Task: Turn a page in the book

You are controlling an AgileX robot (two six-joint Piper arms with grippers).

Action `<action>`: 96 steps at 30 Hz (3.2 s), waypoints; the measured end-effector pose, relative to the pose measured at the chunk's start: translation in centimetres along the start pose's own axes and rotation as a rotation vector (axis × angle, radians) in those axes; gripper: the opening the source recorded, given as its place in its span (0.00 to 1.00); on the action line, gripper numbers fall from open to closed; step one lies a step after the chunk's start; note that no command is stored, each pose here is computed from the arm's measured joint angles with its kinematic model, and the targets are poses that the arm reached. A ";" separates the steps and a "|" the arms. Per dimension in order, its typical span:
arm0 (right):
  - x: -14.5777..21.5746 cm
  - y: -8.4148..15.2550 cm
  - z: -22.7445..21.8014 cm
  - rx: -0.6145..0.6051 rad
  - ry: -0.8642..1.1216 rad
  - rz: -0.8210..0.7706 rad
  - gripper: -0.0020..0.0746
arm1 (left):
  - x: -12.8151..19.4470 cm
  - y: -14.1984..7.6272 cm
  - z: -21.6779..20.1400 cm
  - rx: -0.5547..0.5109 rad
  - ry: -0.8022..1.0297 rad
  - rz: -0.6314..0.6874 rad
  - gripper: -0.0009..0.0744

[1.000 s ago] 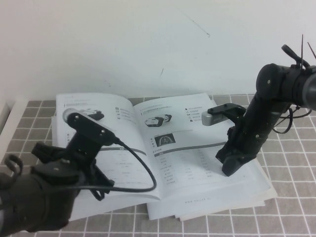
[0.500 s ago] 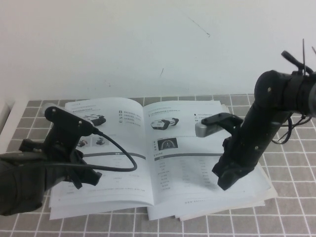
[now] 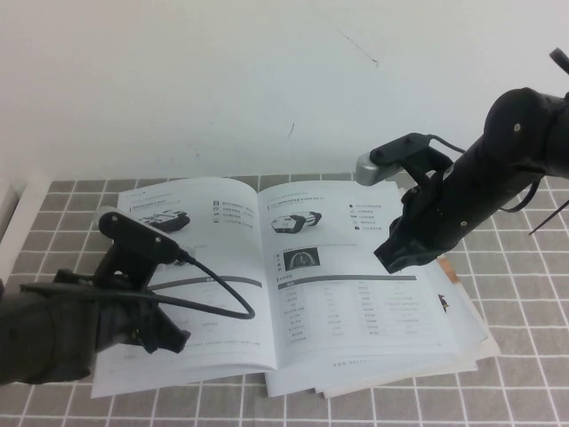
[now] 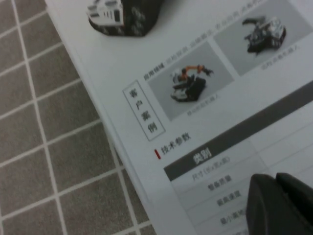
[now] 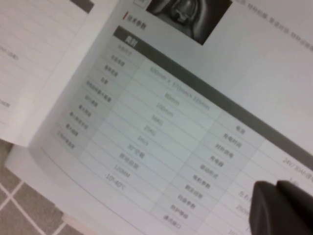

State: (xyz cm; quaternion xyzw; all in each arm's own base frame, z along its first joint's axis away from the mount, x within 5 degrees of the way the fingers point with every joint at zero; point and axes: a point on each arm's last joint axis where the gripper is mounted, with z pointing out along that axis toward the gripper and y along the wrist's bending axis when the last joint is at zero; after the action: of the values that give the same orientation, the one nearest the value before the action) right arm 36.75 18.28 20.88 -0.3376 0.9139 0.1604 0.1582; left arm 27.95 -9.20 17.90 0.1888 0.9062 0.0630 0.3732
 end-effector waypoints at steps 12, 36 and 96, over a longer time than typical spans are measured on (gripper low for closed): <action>0.1 1.4 -4.0 -0.007 -0.011 -0.083 0.02 | -1.0 0.5 -1.6 0.002 -0.067 -0.061 0.01; 15.9 11.5 -25.6 0.295 -0.672 -0.209 0.02 | 7.0 0.5 -21.2 0.439 -0.803 -0.298 0.01; 28.5 11.2 -15.8 0.322 -0.651 -0.169 0.02 | 7.4 2.2 -27.0 0.293 -0.539 0.166 0.01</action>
State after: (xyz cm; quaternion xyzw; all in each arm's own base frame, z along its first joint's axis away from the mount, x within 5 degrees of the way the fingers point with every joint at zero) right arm 5.82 3.95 25.85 -0.3139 0.7982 0.0999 0.5044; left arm 4.87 -3.59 32.86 0.3239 0.7556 -0.0901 0.5621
